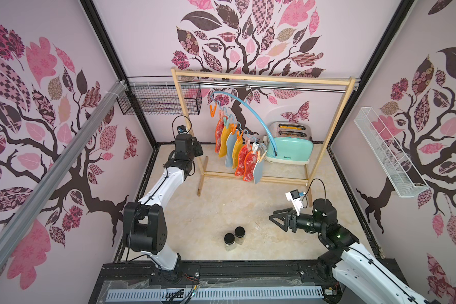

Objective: Take the shoe insoles off the hanger
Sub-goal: Move the clothesline to the center of the board.

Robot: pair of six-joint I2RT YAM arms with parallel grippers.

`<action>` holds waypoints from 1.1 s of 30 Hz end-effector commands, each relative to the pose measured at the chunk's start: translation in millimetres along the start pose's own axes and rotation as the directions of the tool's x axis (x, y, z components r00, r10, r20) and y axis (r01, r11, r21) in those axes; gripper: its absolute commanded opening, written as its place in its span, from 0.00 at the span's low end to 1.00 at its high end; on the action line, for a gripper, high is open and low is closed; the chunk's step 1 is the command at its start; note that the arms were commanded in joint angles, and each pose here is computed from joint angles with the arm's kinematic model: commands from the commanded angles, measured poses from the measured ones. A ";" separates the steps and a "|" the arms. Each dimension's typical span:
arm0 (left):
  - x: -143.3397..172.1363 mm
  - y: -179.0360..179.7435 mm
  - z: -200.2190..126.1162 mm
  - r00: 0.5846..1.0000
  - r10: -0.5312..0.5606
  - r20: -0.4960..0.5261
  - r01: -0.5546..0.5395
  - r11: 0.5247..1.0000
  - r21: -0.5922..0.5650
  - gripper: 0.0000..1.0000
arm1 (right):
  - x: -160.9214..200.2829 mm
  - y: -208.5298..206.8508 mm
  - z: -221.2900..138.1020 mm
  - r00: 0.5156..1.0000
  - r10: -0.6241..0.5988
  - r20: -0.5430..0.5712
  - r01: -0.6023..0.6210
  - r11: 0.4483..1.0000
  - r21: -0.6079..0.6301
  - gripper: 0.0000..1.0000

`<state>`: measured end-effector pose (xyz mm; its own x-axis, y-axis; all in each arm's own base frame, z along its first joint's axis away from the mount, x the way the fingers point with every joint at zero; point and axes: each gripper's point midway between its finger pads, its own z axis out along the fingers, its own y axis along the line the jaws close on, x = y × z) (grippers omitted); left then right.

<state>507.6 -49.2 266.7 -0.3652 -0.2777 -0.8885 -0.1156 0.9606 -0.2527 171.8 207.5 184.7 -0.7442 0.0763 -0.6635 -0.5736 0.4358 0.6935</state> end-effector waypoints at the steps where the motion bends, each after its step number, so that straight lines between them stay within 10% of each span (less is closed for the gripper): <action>1: 19.1 27.0 1.0 0.997 -0.003 -0.079 -0.006 0.993 -0.114 0.04 | -2.7 -0.3 0.3 1.000 -0.025 0.014 0.025 1.000 0.011 0.71; 33: 8.5 36.9 27.8 0.996 -0.093 -0.010 0.091 0.990 -0.109 0.00 | -51.0 -75.7 -27.6 0.977 -0.081 0.195 -0.030 0.861 0.508 0.73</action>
<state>526.8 -25.9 266.6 -0.3263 -0.3379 -0.8828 -0.1999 0.9375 -0.2849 231.8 151.7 151.0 -0.6782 0.1928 -0.7092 -0.3040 0.8049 0.5096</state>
